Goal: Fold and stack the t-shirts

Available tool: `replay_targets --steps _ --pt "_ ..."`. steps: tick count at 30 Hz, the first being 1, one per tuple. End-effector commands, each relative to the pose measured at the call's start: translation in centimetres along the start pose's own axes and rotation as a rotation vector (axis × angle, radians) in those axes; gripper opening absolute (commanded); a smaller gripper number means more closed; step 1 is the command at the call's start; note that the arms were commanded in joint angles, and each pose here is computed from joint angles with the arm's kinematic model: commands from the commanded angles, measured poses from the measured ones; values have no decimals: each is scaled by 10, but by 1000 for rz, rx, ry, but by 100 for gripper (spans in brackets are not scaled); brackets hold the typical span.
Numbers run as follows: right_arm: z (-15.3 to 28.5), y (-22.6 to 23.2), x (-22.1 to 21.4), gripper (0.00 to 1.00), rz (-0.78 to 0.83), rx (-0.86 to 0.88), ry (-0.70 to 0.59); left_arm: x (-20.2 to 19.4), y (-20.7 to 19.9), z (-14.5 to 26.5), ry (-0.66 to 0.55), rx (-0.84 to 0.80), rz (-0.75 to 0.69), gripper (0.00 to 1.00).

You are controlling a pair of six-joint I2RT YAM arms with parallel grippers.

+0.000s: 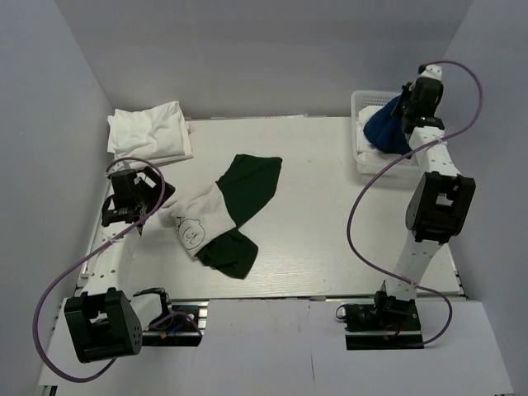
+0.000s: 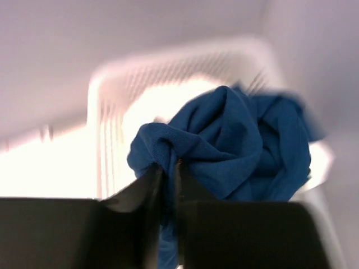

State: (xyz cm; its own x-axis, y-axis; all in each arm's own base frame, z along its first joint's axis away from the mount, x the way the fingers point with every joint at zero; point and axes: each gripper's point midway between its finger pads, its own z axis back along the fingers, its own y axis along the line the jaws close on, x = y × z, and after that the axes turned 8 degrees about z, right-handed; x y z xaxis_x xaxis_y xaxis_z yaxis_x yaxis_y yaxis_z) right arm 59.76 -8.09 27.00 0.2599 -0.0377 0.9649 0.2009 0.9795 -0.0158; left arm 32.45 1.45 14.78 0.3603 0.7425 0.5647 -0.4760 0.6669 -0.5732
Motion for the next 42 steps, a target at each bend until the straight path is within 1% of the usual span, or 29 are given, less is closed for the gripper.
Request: replay_targets --steps 1,2,3,4,5,8,10,11,13,14,18,19,20,21,22,23,24,25,26,28,29,30,31,32,34,35,36,38,42 --pt "24 50 34 19 8 244 -104 -7 23 1 11 129 110 100" --pt "33 58 39 45 18 292 -103 -6 35 -1 -12 199 154 100" --pt "39 63 44 64 28 312 -108 -7 43 1 -17 240 173 100" --pt "47 67 47 81 35 330 -93 -16 57 2 3 311 191 100" --pt "59 69 52 90 45 340 -89 -14 65 4 -23 357 222 100" --pt "89 95 49 90 102 425 -72 -14 74 4 -33 416 233 100" --pt "111 136 45 90 155 520 -78 -14 75 2 -27 425 232 100" --pt "122 155 29 90 177 565 -56 -9 73 2 -38 421 240 100" --pt "134 176 25 90 232 619 -80 -8 75 -1 -39 438 246 100" --pt "145 207 12 90 255 687 -63 -10 77 -6 -30 449 244 100" --pt "150 266 -28 90 310 812 15 -11 72 -24 -5 422 251 100" --pt "140 288 -55 90 328 841 72 -14 69 -28 13 407 246 100" --pt "138 297 -63 90 350 852 87 -16 69 -33 24 400 248 98" --pt "133 315 -65 90 370 862 85 -12 63 -39 20 373 237 92" --pt "131 333 -94 90 401 877 145 -20 64 -46 59 369 231 89" --pt "128 340 -102 90 447 879 140 -23 63 -50 80 358 226 86" --pt "129 364 -111 90 479 894 134 -25 60 -55 94 337 221 82" --pt "127 371 -118 90 510 891 130 -29 56 -58 118 317 226 75" --pt "117 379 -152 90 537 894 183 -34 59 -64 138 321 217 71" --pt "121 403 -149 90 554 919 148 -38 50 -72 170 269 215 62" --pt "112 411 -170 90 559 925 170 -41 50 -75 182 262 218 58" --pt "118 421 -176 90 554 948 178 -52 54 -79 221 265 223 52" --pt "118 429 -168 90 544 958 155 -55 55 -81 234 262 213 40" --pt "113 438 -191 90 548 966 178 -58 57 -83 242 271 214 32" --pt "117 453 -202 90 549 980 174 -62 60 -87 265 280 217 17" --pt "114 459 -199 90 536 976 143 -62 60 -87 265 280 217 0" --pt "111 462 -217 90 539 977 164 -67 64 -87 281 295 210 0" --pt "111 471 -221 90 528 970 156 -65 63 -89 275 289 209 0" --pt "103 472 -256 90 533 933 228 -68 65 -87 275 286 200 0"
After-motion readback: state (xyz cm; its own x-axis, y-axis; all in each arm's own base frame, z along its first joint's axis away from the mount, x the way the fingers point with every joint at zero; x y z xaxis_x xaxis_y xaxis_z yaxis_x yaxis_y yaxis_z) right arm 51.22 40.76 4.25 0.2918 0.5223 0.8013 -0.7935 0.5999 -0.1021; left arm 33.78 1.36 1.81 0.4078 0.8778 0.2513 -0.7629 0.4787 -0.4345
